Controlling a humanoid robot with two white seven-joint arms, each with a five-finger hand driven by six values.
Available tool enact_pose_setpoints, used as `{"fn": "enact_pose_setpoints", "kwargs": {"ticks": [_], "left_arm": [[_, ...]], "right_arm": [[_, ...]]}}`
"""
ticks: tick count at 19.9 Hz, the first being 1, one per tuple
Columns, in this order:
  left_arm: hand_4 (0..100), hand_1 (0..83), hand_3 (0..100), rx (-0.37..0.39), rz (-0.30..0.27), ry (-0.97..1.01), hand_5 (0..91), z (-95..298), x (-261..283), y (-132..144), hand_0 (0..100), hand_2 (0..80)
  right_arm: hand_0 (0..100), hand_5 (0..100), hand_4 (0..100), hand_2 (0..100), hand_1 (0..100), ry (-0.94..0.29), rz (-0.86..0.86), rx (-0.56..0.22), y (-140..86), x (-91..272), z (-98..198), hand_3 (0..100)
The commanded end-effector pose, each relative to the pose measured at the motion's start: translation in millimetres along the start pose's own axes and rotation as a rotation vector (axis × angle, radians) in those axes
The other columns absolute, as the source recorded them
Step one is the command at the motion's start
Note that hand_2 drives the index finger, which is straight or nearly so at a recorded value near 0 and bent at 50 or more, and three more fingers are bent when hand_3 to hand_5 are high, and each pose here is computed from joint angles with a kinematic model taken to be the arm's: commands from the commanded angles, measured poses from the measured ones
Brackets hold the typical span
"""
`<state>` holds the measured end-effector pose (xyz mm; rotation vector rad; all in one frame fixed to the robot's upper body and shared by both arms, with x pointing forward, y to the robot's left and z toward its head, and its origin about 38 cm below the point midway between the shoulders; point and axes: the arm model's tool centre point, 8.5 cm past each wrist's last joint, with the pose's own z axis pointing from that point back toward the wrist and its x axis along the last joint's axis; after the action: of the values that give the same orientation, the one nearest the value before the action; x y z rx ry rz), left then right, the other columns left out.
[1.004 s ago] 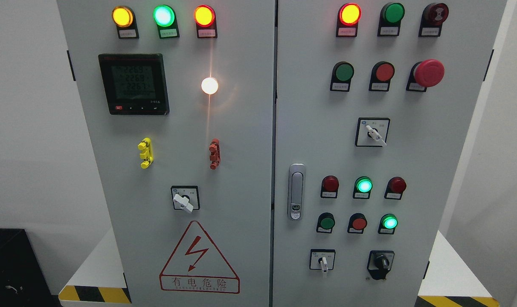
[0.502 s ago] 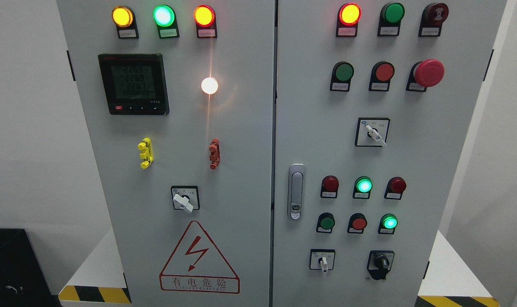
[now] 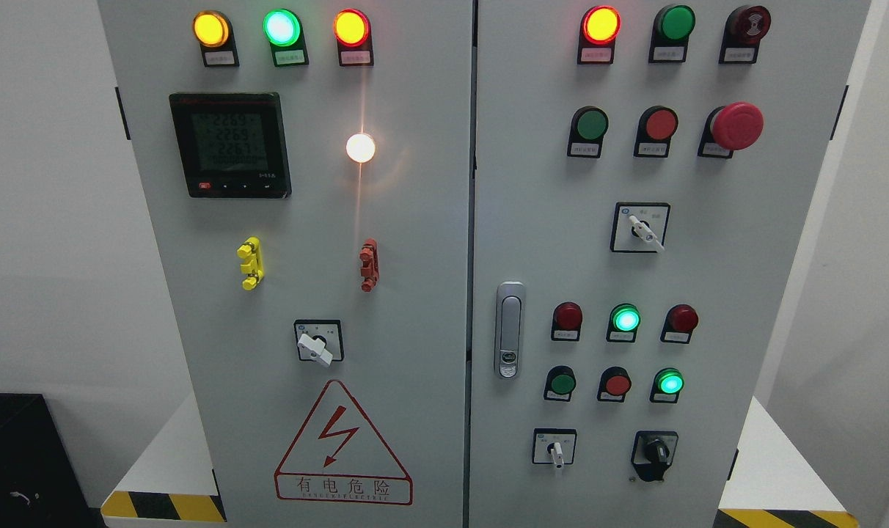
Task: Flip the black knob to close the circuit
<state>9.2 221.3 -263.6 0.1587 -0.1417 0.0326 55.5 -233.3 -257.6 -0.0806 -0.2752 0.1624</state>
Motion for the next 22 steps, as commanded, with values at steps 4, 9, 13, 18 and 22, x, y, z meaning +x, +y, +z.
{"fn": "enact_pose_setpoints", "kwargs": {"ticks": [4, 9, 13, 18, 22], "left_arm": [[0, 55.6, 0, 0.001, 0.001, 0.0, 0.0, 0, 0, 0, 12, 0.0], [0, 55.6, 0, 0.001, 0.001, 0.0, 0.0, 0, 0, 0, 12, 0.0], [0, 55.6, 0, 0.001, 0.001, -0.002, 0.0, 0, 0, 0, 12, 0.0], [0, 55.6, 0, 0.001, -0.001, 0.0, 0.0, 0, 0, 0, 12, 0.0], [0, 55.6, 0, 0.001, 0.001, 0.0, 0.0, 0, 0, 0, 12, 0.0]], "right_arm": [[0, 24, 43, 11, 23, -0.371, 0.23, -0.095, -8, 99, 10, 38], [0, 24, 45, 24, 25, -0.486, 0.374, -0.178, -22, 134, 21, 44], [0, 29, 50, 31, 25, -0.578, 0.473, -0.251, -30, 158, 34, 53], [3, 42, 61, 47, 26, -0.656, 0.582, -0.35, -33, 180, 46, 71], [9, 54, 71, 65, 20, -0.714, 0.658, -0.447, -49, 200, 60, 85]]}}
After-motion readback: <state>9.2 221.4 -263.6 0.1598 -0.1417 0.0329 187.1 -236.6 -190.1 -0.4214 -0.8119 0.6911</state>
